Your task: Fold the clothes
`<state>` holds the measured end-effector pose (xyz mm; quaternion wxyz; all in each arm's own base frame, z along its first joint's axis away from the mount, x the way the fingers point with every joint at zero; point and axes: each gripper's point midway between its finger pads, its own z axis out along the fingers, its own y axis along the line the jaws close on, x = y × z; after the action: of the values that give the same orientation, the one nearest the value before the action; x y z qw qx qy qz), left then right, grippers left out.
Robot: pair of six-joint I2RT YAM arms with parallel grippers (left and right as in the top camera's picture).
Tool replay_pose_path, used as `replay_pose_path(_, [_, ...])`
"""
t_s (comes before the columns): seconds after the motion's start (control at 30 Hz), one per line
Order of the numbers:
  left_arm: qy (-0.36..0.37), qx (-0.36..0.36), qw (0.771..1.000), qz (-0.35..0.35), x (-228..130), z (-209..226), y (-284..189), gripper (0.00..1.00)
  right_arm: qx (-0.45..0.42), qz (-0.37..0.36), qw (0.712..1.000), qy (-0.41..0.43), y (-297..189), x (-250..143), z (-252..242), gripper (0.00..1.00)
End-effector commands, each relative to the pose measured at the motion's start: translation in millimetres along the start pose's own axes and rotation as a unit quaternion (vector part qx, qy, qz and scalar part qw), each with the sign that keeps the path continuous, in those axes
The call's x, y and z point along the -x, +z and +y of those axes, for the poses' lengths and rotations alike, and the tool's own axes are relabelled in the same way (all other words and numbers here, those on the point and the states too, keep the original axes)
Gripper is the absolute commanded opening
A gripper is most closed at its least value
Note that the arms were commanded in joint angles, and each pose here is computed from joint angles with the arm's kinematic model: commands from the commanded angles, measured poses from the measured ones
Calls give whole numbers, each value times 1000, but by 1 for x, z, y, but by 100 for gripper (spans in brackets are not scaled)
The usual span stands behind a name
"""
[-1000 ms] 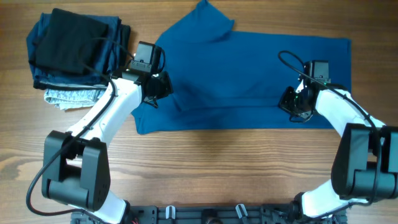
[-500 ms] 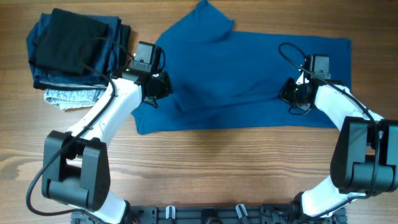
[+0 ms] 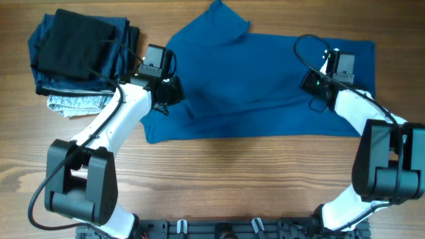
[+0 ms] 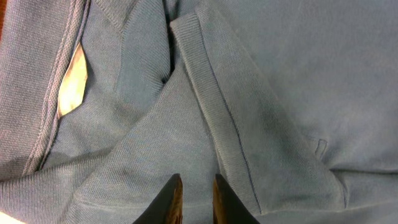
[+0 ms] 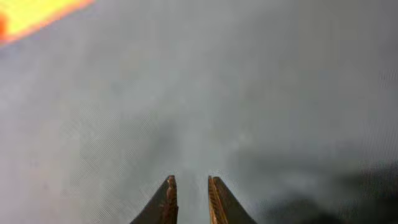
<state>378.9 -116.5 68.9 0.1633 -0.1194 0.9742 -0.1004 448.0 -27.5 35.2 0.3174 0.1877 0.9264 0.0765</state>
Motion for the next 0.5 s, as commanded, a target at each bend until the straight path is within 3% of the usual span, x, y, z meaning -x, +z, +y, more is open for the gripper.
replay_pose_path(0.0, [3,-13,1000,-13,6,-6,-10,17,54,-38,996,-61,-22,38,31,21])
replay_pose_path(0.1, [3,-7,1000,-16,7,-4,-10,17,121,-31,988,-93,-60,51,63,19])
replay_pose_path(0.13, [3,-5,1000,-17,7,-3,-10,17,138,-18,985,-103,-71,48,70,13])
replay_pose_path(0.2, [3,-6,1000,-17,7,-3,-10,17,167,35,975,-142,-90,20,83,4])
replay_pose_path(0.33, [3,-6,1000,-17,7,-3,-10,17,177,156,941,-244,-89,-59,90,4])
replay_pose_path(0.47, [3,12,1000,-27,11,3,-10,14,208,231,899,-309,-77,-124,116,4])
